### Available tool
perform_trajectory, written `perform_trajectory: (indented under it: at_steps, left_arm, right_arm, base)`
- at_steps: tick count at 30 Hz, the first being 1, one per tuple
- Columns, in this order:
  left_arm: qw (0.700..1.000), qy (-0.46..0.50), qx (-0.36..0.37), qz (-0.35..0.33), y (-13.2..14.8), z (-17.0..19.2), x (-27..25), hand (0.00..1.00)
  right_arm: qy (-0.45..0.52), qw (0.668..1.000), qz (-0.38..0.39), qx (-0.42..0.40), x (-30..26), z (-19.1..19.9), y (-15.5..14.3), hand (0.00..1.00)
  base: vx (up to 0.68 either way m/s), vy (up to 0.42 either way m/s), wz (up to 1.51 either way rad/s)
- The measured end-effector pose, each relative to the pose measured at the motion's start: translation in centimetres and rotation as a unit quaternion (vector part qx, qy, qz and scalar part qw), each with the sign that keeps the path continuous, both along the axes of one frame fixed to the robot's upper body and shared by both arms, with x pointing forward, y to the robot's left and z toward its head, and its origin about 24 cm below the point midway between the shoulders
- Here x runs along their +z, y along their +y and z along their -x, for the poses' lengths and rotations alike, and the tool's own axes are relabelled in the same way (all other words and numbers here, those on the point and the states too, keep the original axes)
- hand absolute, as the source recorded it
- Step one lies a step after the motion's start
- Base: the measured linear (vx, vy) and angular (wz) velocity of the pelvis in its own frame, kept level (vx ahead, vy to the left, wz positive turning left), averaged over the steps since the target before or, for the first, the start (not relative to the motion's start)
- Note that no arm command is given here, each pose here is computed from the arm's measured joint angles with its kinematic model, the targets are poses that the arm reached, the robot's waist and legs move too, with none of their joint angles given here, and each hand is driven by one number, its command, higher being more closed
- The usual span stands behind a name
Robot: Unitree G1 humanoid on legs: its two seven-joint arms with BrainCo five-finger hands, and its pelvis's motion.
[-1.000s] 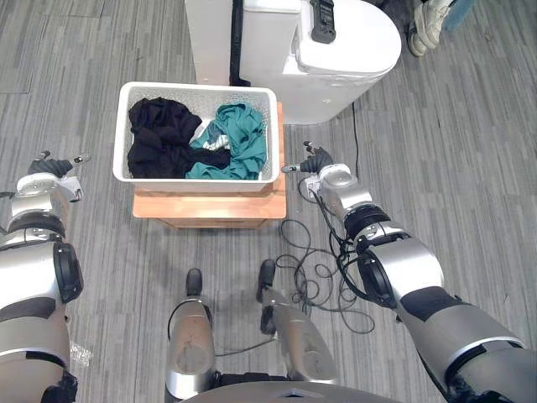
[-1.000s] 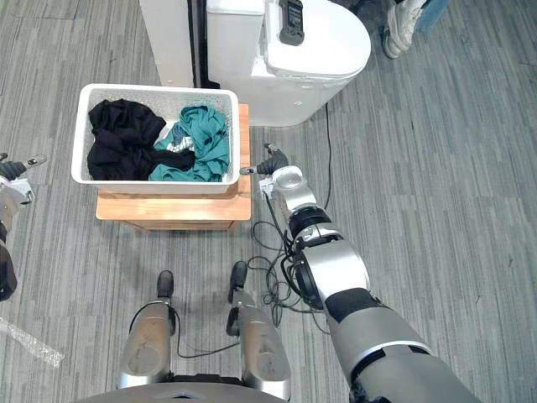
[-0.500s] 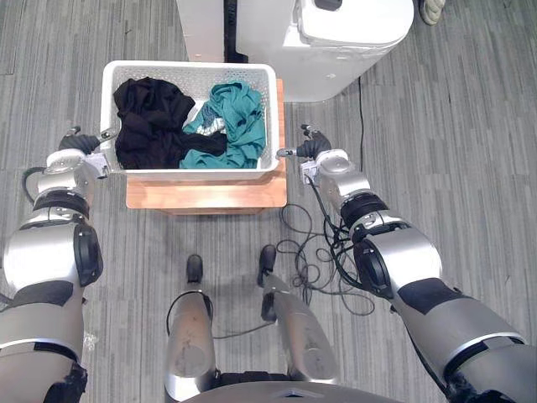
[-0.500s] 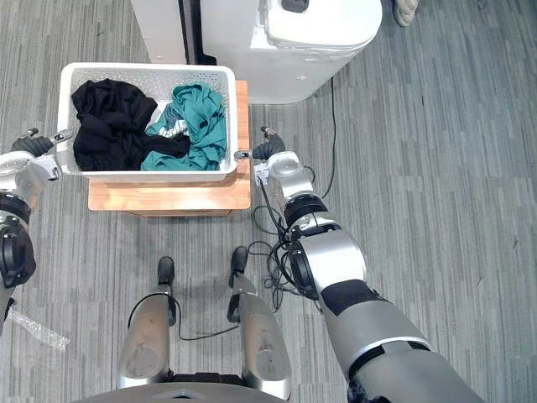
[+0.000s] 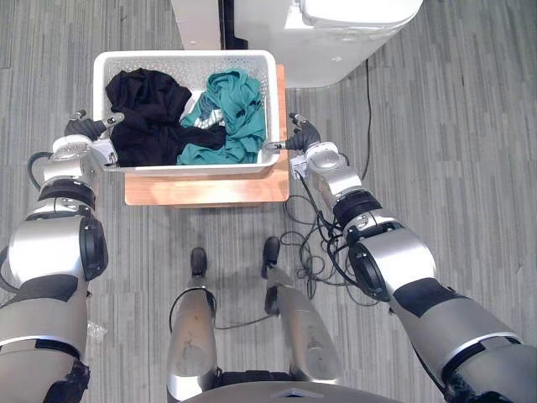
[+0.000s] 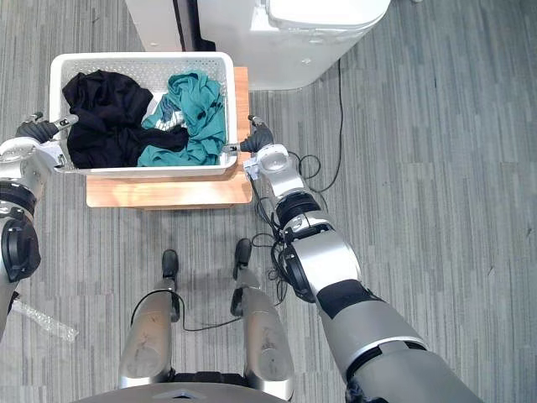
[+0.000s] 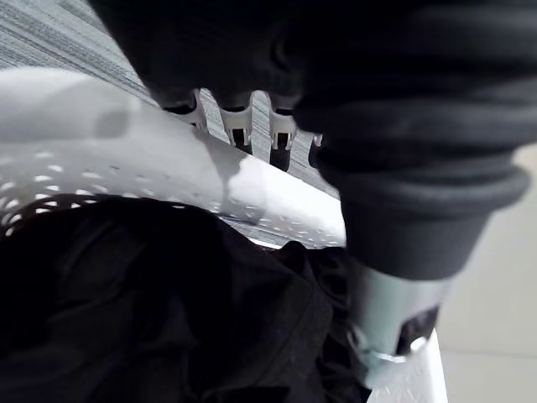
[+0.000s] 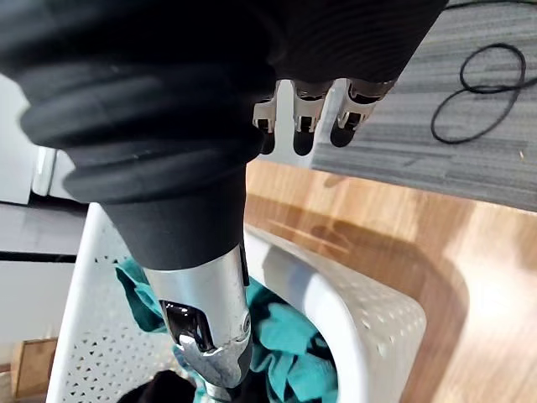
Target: Pick up the laundry basket with both hands and put the clothes into the washing machine.
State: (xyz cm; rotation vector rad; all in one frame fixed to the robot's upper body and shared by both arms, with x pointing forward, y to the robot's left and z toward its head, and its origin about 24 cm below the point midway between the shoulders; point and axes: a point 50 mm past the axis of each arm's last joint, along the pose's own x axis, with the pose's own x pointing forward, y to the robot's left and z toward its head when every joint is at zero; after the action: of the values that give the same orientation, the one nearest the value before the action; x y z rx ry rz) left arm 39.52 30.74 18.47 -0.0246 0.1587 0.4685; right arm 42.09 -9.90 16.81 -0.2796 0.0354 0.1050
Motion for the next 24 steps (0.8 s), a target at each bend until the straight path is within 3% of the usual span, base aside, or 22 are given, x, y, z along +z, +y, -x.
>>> perform_trajectory:
  at_steps: [5,10,11,24]
  left_arm:
    - [1.000,-0.001,0.001,0.005,-0.1,0.0,0.1,0.00]
    - [1.000,-0.016,0.000,0.012,-0.3,-0.2,0.6,0.00]
    - [1.000,-0.017,0.001,0.014,-0.3,-0.2,0.6,1.00]
    - [0.998,-0.021,0.037,0.041,0.3,0.4,-1.0,1.00]
  right_arm:
    - [-0.004,1.000,-0.004,0.027,-0.5,0.5,2.2,0.00]
    - [-0.015,0.999,-0.024,0.019,-0.4,0.8,2.4,0.00]
    - [-0.015,0.999,-0.029,0.019,-0.4,0.8,2.4,1.00]
    - [-0.017,0.997,-0.081,-0.006,-1.0,1.0,1.8,1.00]
  base:
    - [0.04,-0.006,0.01]
    - [0.04,-0.002,0.02]
    - [0.00,0.000,0.00]
    - [0.00,0.000,0.00]
